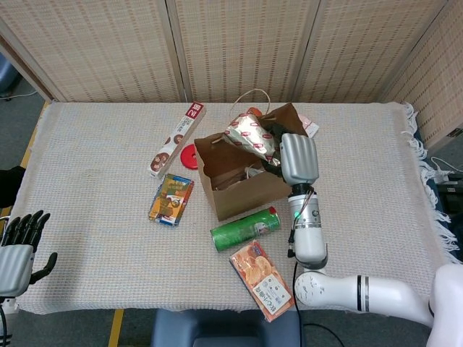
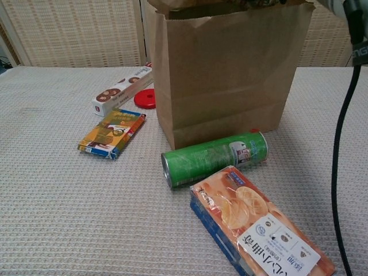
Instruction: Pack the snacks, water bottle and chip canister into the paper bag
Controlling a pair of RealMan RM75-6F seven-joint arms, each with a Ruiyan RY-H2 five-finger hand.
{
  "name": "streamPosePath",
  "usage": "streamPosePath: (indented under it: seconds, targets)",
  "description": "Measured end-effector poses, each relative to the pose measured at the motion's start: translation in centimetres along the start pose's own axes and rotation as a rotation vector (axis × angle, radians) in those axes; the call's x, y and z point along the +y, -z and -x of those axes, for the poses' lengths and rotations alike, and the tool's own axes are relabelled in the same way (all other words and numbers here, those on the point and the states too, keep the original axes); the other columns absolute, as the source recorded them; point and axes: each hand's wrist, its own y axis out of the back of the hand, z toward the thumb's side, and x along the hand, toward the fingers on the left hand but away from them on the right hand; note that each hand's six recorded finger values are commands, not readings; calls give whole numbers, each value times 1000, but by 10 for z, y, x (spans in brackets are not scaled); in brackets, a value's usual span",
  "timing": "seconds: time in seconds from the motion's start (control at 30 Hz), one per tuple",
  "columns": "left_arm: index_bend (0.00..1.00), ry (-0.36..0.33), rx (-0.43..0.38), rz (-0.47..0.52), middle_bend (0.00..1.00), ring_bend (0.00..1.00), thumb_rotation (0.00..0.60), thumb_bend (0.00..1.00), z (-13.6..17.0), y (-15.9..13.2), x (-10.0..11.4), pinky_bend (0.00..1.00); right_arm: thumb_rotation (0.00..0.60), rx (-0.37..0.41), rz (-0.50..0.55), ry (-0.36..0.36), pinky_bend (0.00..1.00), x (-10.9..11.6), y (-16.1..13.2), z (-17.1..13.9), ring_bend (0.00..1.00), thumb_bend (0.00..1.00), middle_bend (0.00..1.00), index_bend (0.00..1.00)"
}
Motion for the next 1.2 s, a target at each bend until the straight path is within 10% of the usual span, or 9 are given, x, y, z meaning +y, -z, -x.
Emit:
streamPosePath:
  seconds: [0.2,0.37,0.77,1.2]
  targets:
    - [2,0,-2,1,0,0,600,384,0,0,0,0,600,-24,-68,-32,520,-11,8,-2,345,297,471,352]
    - [2,-1,-1,-1,0,0,600,385,0,0,0,0,600,-23,-93,-90,248,-15,12,-9,85,134,196,20]
    - [1,0,5,-8,0,0,600,383,0,0,0,0,600,-5,-23,-71,160,17,16,-13,33,72,120,0]
    - [0,-4,15,-18,0,0,600,384,1,-1,0,0,600,84,-55,10,148,102,58,-49,33,72,120,0]
